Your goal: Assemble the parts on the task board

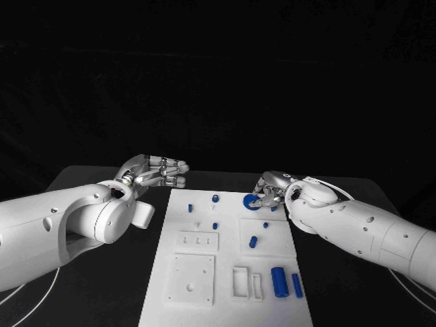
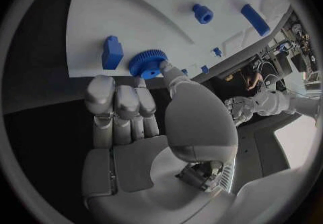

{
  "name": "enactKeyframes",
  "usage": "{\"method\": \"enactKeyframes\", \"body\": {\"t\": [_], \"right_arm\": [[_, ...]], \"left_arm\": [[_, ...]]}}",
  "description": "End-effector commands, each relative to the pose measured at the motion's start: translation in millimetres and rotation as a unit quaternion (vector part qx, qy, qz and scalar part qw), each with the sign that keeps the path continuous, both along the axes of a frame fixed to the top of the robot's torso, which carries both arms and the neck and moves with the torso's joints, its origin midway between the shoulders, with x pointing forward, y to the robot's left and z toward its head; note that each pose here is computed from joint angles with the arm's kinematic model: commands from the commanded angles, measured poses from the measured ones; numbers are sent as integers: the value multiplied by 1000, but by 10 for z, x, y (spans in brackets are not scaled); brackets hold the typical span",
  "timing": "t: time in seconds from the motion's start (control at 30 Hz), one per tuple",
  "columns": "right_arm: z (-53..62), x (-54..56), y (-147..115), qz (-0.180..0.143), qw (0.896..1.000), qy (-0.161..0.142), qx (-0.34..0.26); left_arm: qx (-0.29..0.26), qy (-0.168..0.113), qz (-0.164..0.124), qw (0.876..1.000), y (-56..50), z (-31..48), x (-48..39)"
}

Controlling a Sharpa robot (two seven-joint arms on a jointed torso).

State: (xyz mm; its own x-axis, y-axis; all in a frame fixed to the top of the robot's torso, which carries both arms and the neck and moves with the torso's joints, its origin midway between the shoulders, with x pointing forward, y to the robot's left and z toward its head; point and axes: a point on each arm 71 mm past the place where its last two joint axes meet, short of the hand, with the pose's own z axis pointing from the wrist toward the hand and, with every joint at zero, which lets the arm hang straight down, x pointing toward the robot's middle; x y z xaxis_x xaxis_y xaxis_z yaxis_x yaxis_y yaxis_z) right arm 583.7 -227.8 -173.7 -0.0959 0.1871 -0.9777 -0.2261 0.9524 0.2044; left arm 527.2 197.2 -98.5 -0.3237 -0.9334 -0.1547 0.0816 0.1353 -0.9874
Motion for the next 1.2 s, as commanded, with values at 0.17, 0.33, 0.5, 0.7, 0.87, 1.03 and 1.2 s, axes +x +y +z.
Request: {"method": "enactKeyframes", "body": {"t": [0.17, 0.33, 0.5, 0.7, 0.87, 1.03, 1.2], "right_arm": [[3, -16, 27, -7, 999, -25, -24], [49, -38, 75, -1, 998, -49, -26], [95, -74, 139, 10, 997, -67, -23], [196, -186, 308, 38, 995, -90, -8], [276, -293, 497, 66, 992, -106, 1], [314, -374, 721, 93, 989, -114, 4], [290, -406, 877, 106, 988, -115, -3]], "left_arm": [[-1, -1, -9, 1000, -27, 10, -7], [-1, -1, -10, 1000, -27, 11, -7], [-1, -2, -9, 1000, -27, 11, -8], [-1, -2, -8, 1000, -20, 11, -12], [-1, -2, -8, 1000, -19, 12, -16], [-1, -2, -9, 1000, -22, 12, -21], [-2, -1, -10, 1000, -28, 13, -25]]}}
